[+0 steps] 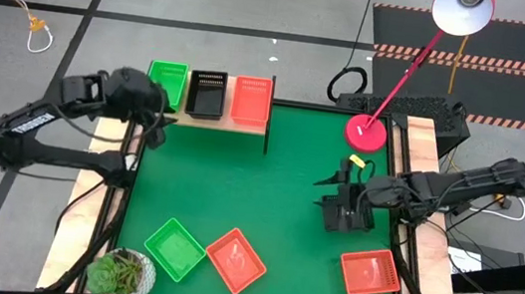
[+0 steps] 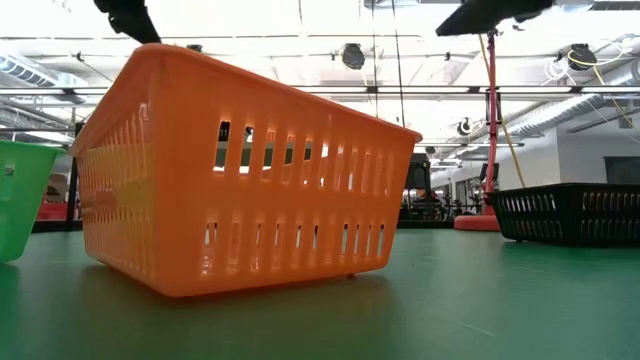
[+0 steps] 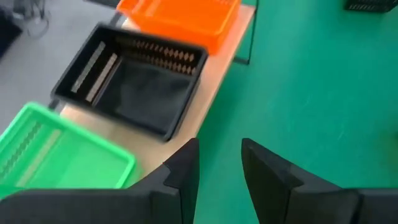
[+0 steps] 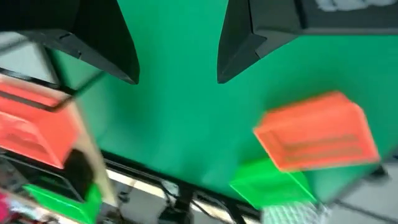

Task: Stack baskets on shelf by color
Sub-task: Stack the left orange basket on top of the other orange basket on the shelf

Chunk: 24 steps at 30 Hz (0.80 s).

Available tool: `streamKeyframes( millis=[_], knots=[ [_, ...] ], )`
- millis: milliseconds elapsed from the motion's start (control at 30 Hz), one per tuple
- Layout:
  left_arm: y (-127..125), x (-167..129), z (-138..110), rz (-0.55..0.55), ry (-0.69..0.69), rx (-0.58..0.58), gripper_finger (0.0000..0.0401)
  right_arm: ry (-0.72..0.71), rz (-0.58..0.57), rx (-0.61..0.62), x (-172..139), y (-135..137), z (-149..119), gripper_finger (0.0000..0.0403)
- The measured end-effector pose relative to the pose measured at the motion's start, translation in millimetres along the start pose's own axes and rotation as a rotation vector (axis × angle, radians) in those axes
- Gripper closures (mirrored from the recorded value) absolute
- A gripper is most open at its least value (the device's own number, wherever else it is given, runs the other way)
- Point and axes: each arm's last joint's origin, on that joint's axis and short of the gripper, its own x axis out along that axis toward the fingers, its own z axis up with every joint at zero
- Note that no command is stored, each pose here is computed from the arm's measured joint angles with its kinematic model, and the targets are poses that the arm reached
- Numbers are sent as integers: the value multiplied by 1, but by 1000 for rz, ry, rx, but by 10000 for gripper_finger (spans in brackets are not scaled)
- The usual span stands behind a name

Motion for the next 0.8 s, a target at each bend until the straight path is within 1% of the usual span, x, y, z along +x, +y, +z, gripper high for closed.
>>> streamKeyframes(
  millis=[167,267,333,467,633,733,800],
  knots=[
    [-23,6,5,27,-88,36,279,-25,123,103,24,13,4,193],
    [-34,11,7,41,-151,64,279,-20,205,144,42,28,4,193],
    [-41,15,8,43,-190,75,279,-3,252,146,54,42,2,193],
    [-54,27,6,21,-254,61,279,21,332,137,73,71,0,193],
    [-71,43,0,-11,-317,34,279,42,384,127,97,102,1,193],
    [-82,52,-4,-31,-329,33,279,53,404,97,112,113,10,193],
    [-89,57,-7,-35,-318,43,279,44,450,78,122,119,19,193]
  ],
)
